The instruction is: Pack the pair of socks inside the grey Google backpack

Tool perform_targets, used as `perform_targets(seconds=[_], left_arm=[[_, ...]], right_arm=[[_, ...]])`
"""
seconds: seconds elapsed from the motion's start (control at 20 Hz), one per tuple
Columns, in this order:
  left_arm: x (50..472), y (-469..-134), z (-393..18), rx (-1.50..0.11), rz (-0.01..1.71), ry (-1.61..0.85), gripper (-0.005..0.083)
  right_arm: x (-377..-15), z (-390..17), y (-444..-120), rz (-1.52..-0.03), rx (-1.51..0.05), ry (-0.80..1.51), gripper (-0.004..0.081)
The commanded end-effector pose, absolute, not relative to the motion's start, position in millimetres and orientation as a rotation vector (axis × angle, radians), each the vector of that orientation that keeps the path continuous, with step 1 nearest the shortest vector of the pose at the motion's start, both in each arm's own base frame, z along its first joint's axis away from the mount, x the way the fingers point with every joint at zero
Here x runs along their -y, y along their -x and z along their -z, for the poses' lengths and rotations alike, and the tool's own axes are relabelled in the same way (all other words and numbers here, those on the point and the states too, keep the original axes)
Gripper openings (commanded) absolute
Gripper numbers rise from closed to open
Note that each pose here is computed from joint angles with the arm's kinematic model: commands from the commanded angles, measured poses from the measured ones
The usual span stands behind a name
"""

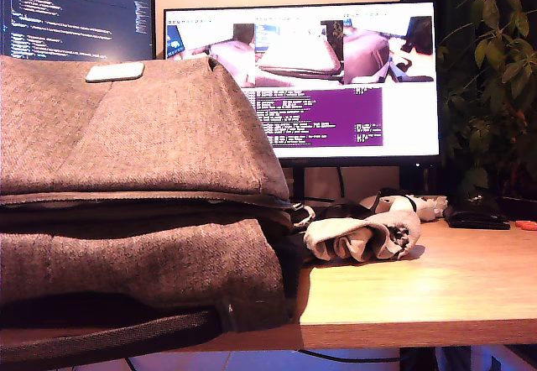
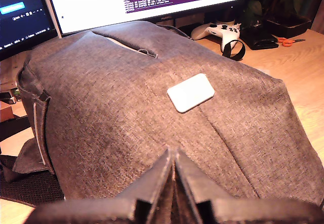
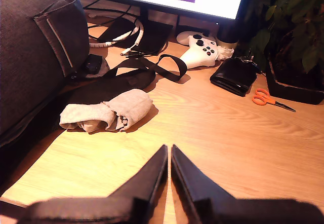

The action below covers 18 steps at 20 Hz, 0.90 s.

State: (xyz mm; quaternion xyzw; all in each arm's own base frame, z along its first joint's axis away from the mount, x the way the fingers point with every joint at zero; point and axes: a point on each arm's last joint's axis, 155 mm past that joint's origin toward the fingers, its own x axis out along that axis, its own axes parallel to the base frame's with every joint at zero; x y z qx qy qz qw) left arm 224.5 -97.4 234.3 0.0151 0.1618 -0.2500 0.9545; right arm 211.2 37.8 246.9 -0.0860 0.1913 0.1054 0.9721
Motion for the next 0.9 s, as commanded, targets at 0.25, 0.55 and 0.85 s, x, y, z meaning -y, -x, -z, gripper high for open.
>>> perform_targets(seconds=[0.25, 0.55, 0.85], left_arm=[[101, -209, -205, -0.460, 0.537, -0.008, -0.0019], [103, -220, -230, -0.346, 0.539, -0.026, -0.0019], [141, -194, -239, -0.300, 0.800, -0.128, -0.0019]], right_arm=[[-39, -222, -201, -0.232, -0.488, 0.175, -0.0012], [-68, -238, -207, -0.377, -0.413, 0.146, -0.0013], [-127, -232, -212, -0.727, -0.363, 0.369, -0.0013]])
